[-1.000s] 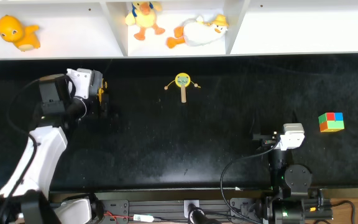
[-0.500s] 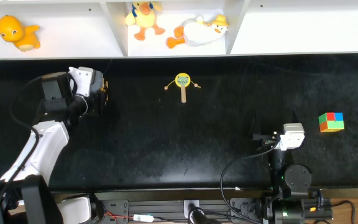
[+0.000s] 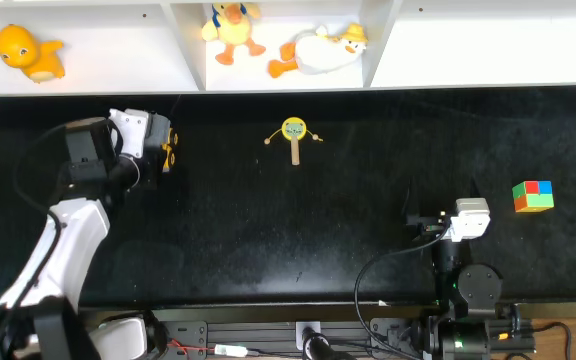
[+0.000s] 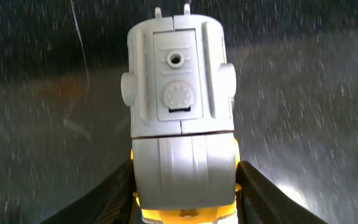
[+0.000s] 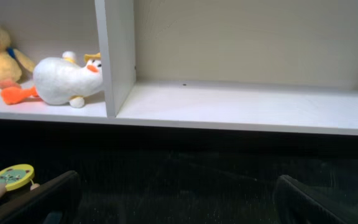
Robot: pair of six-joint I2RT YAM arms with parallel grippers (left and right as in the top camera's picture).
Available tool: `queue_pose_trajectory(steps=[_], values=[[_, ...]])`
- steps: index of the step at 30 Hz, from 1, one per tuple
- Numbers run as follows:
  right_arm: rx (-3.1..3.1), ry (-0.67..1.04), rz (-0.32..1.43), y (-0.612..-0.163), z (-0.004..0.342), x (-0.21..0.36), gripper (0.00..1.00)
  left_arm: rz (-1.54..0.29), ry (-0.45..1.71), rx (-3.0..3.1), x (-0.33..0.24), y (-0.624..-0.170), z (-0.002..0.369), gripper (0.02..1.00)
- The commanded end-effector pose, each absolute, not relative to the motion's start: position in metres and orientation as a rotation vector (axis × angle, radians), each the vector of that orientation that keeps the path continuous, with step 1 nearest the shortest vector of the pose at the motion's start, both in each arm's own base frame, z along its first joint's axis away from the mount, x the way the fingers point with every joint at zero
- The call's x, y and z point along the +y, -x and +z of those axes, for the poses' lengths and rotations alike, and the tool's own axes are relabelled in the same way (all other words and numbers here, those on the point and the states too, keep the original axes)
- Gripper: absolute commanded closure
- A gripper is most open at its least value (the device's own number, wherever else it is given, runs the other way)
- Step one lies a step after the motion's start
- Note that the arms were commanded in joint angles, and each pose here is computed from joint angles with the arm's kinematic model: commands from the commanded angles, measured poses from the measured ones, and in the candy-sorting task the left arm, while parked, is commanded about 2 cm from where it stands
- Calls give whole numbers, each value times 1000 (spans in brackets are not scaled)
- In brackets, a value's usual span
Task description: Store Toys
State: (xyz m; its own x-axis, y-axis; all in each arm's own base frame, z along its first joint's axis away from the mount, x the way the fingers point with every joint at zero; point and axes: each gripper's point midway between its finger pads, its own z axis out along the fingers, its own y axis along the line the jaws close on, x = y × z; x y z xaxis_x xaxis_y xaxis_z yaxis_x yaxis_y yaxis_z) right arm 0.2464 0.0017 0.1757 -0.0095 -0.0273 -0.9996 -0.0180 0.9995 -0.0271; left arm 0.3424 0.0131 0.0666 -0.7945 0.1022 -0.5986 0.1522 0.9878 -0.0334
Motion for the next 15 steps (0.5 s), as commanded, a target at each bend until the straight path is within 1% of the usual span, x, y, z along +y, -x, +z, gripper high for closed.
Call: queue_pose_trajectory(steps=[1, 4, 8, 12, 15], values=[[1583, 31, 1, -247, 172, 3, 5, -46, -157, 2473, 18, -327, 92, 658], [1583, 31, 1, -247, 172, 3, 5, -41, -159, 2432, 15, -316, 114, 656], [1583, 31, 1, -247, 172, 3, 5, -65, -181, 2348, 9, -318, 140, 654], [1583, 31, 1, -247, 172, 3, 5, -99, -207, 2275, 3, -332, 167, 658], [1583, 31, 1, -247, 172, 3, 5, -105, -228, 2244, -1, -346, 181, 656]])
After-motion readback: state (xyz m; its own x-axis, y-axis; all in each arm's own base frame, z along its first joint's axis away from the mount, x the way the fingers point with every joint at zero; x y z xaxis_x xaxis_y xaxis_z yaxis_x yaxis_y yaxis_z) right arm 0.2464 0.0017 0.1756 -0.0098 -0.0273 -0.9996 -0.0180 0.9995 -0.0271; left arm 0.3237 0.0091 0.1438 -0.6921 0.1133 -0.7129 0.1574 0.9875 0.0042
